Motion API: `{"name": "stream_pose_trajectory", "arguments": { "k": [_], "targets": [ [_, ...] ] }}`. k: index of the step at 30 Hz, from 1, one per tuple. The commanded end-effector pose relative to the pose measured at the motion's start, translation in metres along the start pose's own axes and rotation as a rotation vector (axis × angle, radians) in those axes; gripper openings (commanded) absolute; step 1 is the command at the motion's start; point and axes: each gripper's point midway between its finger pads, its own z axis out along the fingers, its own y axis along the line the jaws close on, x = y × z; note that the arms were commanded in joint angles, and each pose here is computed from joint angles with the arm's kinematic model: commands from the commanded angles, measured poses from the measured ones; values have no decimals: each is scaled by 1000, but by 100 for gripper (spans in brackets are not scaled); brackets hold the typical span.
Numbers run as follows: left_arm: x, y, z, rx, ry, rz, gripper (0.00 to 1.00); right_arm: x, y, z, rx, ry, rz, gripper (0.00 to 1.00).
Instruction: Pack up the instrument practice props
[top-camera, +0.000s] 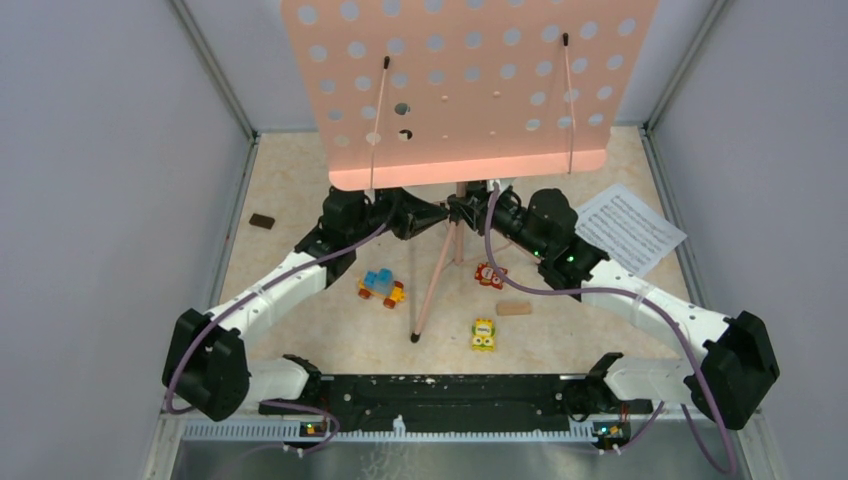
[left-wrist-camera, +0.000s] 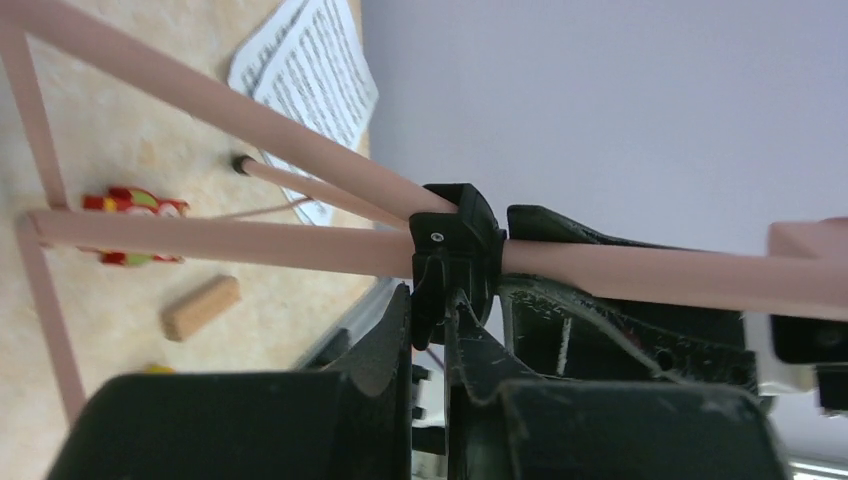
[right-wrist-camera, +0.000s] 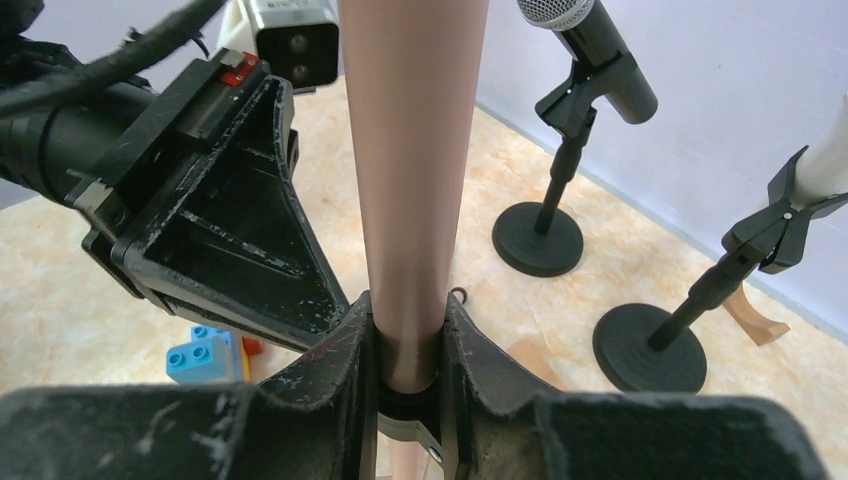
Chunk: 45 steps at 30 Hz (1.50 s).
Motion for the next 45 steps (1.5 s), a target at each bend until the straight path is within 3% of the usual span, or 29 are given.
{"name": "stream_pose_trajectory", "arguments": {
  "k": [1,5,9,16,18,20,22,25,29,32,34,36,39,41,45],
  "targets": [
    [-11,32,19,-80,-51,-316,0,59,56,-15,-237,222,64,0],
    [-4,29,24,-47,5,-432,0,57,57,-14,-241,216,69,0],
    [-10,28,22,-26,-34,-471,1,58,57,-14,-242,217,68,0],
    [-29,32,8,-33,-143,-283,28,58,57,-15,-240,220,67,0],
    [-44,38,-4,-37,-225,-156,44,57,57,-14,-241,215,67,0],
    [-60,51,-22,-92,-345,-40,72,54,57,-14,-242,209,70,0],
    [-75,46,-43,-98,-465,127,88,52,57,-14,-242,200,69,0],
    [-92,33,-66,-117,-576,384,94,52,57,-14,-244,199,66,0],
    [-95,20,-78,-120,-593,730,98,53,57,-14,-243,200,62,0],
    [-62,0,-87,97,-565,1152,99,52,56,-14,-241,197,58,0],
    [-45,-12,-102,223,-628,1350,99,49,56,-13,-239,191,58,0],
    [-39,-15,-107,257,-652,1476,98,45,53,-12,-224,185,58,14],
    [-29,-20,-103,278,-574,1607,96,38,48,-12,-195,175,59,37],
    [-19,-24,-101,332,-536,1708,93,29,45,-14,-173,152,65,61],
    [-6,-29,-98,409,-491,1882,87,4,41,-19,-140,77,101,71]
  ]
}}
